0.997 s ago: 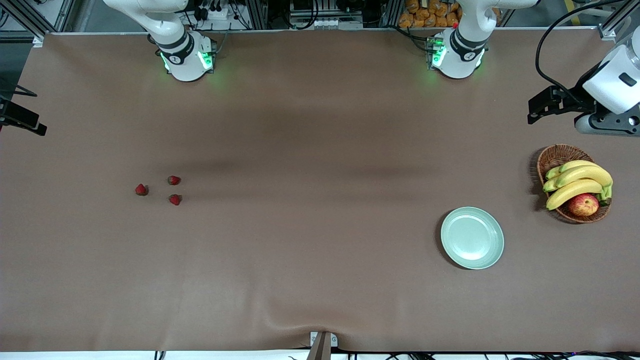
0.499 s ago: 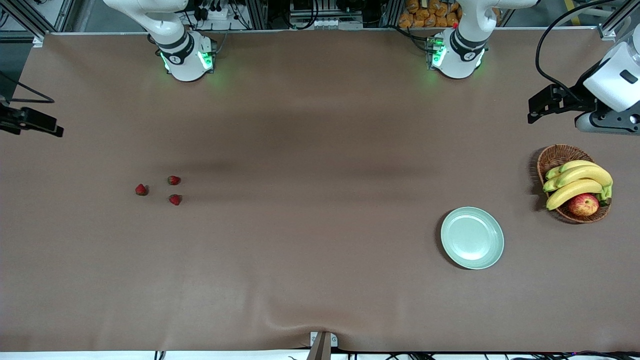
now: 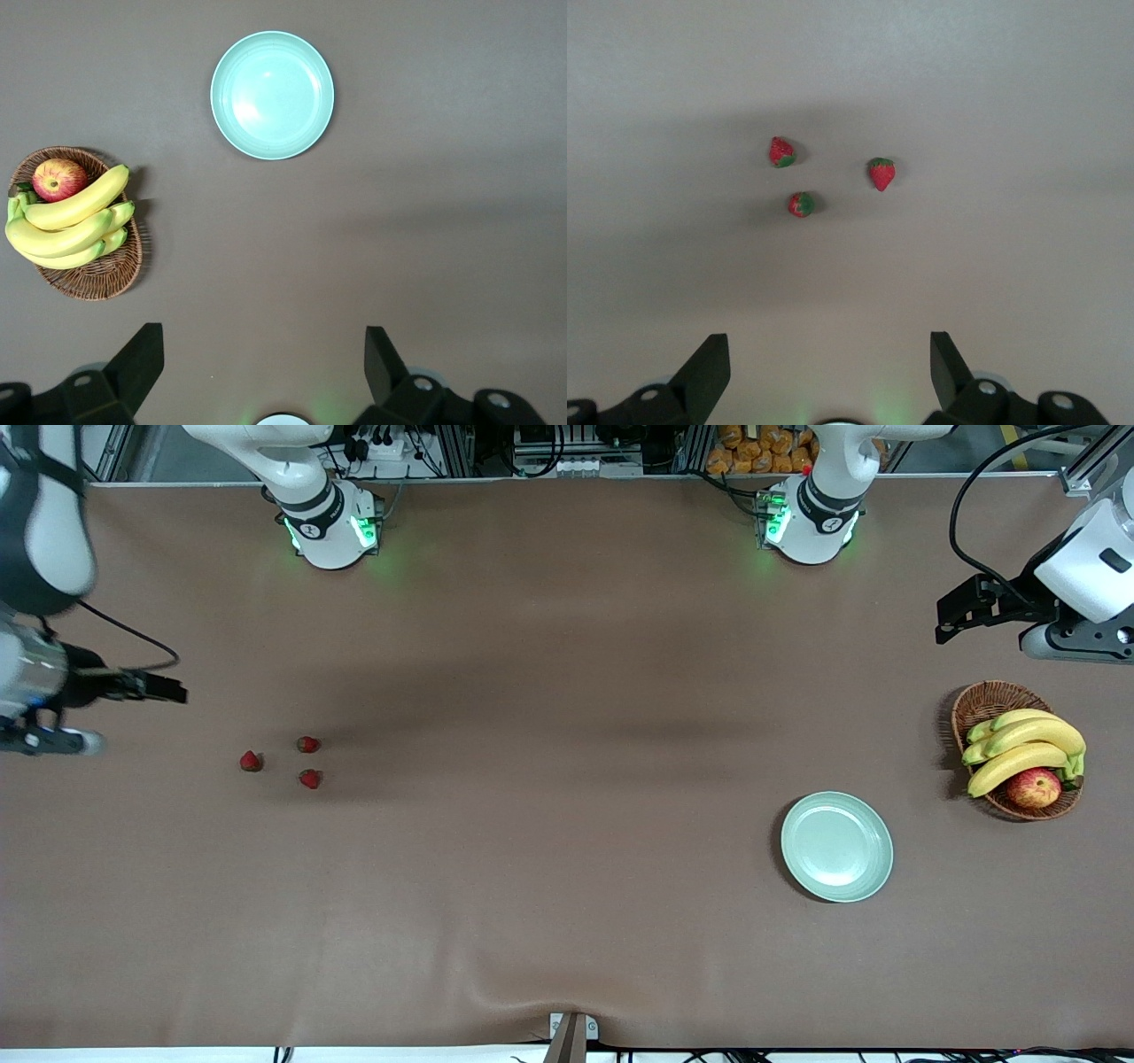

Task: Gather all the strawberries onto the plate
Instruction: 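Lower the right gripper onto a red strawberry and close it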

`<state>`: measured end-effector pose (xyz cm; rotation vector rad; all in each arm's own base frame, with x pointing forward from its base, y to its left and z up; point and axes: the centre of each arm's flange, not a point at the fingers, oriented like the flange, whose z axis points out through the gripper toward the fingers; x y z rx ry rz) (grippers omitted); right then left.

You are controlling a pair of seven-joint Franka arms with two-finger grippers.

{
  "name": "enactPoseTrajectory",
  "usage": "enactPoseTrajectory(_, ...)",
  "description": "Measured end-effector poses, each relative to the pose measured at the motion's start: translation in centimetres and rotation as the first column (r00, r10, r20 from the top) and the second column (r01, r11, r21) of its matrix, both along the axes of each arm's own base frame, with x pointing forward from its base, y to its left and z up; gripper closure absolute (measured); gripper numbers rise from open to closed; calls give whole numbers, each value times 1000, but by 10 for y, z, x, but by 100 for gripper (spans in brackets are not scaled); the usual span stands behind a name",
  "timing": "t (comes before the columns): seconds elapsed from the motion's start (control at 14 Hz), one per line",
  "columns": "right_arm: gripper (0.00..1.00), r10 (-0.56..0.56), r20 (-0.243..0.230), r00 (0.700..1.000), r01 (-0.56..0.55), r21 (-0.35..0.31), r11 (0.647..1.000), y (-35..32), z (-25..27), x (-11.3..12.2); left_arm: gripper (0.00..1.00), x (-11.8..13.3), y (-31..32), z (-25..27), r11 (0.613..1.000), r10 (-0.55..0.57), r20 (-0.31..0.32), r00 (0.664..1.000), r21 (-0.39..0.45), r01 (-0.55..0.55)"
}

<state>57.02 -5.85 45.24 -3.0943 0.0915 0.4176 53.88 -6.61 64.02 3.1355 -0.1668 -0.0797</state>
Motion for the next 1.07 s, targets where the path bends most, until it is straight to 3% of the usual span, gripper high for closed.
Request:
enactPoseTrajectory(0.57, 0, -32, -31, 999, 31, -15, 999, -18, -174, -7, 0, 0, 1, 0, 1000, 1, 0, 1000, 0, -1)
enactPoseTrajectory(1.07, 0, -48, -35, 998, 47, -26, 999, -31, -242, -5, 0, 2, 6, -3, 1000, 12, -5, 1000, 1, -12)
